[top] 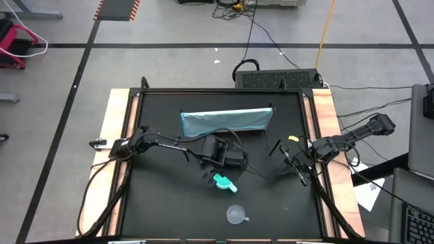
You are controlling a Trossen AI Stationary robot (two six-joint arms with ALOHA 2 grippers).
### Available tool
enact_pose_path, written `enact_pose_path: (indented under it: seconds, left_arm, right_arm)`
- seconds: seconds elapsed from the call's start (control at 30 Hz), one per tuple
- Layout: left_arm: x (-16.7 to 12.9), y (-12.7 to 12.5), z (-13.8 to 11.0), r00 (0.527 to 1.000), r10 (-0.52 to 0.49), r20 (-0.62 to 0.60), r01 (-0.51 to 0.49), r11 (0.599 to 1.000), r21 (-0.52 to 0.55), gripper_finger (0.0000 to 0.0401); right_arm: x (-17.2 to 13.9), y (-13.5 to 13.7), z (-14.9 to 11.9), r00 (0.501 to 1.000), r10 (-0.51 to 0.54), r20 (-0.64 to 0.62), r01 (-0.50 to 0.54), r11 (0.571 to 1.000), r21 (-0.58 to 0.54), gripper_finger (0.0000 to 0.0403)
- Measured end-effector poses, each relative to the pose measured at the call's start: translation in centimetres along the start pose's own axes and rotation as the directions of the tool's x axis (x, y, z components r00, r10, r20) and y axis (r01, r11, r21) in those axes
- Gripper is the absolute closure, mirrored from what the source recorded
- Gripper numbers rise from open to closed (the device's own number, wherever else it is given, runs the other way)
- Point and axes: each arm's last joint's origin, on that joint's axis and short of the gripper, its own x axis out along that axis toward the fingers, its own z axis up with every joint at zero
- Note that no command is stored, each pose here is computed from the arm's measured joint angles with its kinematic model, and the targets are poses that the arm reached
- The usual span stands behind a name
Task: Stack small to large cups/mugs on shelf
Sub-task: Move the light blue mug to the center of the table
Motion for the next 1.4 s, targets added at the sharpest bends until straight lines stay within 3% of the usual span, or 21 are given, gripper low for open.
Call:
enact_pose_path:
  seconds: [0.27,0.67,0.97,1.2,1.4]
  left_arm:
    - [-4.8,0.2,-1.6,0.999,0.027,0.046,-0.023,0.996,-0.087,0.0400]
    - [-12.4,-1.4,-5.8,0.999,0.038,-0.010,-0.039,0.960,-0.279,0.0401]
    - [-18.7,-3.3,-9.0,0.982,0.148,0.113,-0.101,0.933,-0.346,0.0401]
    - [-18.7,-4.8,-13.3,0.952,0.240,0.189,-0.145,0.899,-0.414,0.0401]
    - [-16.6,-6.6,-16.0,0.859,0.341,0.381,-0.166,0.891,-0.421,0.0401]
  right_arm:
    - [0.0,0.0,0.1,1.000,0.000,0.014,0.000,1.000,-0.001,0.0403]
    - [0.0,0.0,0.1,1.000,0.000,0.015,-0.001,1.000,0.020,0.0403]
    - [0.0,0.0,0.1,1.000,0.001,0.012,-0.001,1.000,0.020,0.0403]
    - [0.0,0.0,0.1,1.000,0.001,0.014,-0.001,1.000,0.021,0.0403]
    - [0.0,0.0,0.1,1.000,0.001,0.014,-0.001,0.999,0.033,0.0403]
